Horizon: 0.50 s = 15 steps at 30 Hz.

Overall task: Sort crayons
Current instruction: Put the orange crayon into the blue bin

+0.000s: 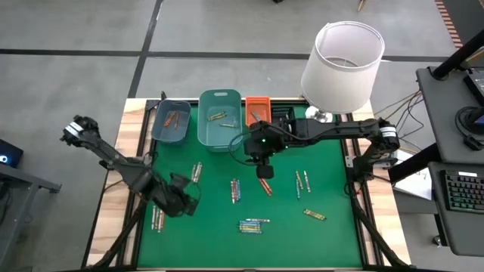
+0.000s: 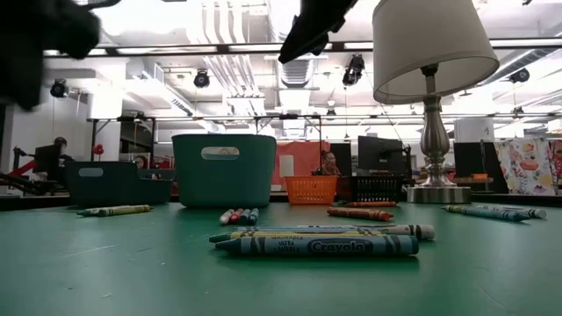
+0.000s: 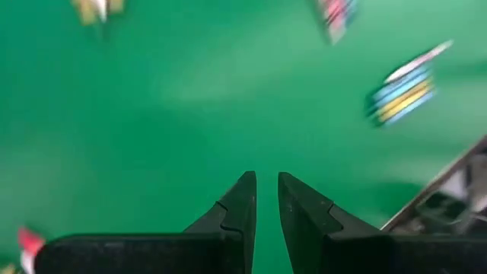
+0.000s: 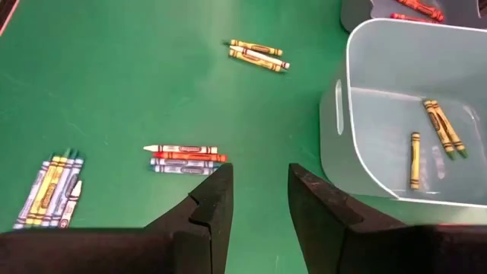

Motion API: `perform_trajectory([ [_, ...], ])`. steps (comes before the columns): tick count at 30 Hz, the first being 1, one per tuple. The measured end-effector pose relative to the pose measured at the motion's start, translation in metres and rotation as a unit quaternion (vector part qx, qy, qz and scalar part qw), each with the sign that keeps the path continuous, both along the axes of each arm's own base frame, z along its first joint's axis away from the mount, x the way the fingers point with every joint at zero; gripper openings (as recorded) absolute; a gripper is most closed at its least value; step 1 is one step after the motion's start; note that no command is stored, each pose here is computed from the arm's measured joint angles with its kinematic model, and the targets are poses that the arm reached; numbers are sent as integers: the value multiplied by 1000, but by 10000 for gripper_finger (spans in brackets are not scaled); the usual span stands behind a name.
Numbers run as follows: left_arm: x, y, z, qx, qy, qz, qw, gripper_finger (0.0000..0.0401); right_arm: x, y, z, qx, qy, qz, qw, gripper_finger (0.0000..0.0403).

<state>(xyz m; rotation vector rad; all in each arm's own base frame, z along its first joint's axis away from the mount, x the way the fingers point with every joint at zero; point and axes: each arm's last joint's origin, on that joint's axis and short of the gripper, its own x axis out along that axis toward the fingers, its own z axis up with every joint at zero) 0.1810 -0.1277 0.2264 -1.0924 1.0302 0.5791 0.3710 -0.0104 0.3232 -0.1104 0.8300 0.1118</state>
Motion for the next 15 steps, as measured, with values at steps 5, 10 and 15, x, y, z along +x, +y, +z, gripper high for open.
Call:
perform_trajectory([
  [5,-5,-22,-21,-26,86,-3,996,39,3,4,-2,-2,-3,7,1000,111],
  [10,-18,-34,-35,-16,157,4,987,39,4,4,-1,-1,-9,6,1000,105],
  [15,-32,-31,-39,35,214,29,976,39,5,4,-1,0,-16,3,1000,100],
])
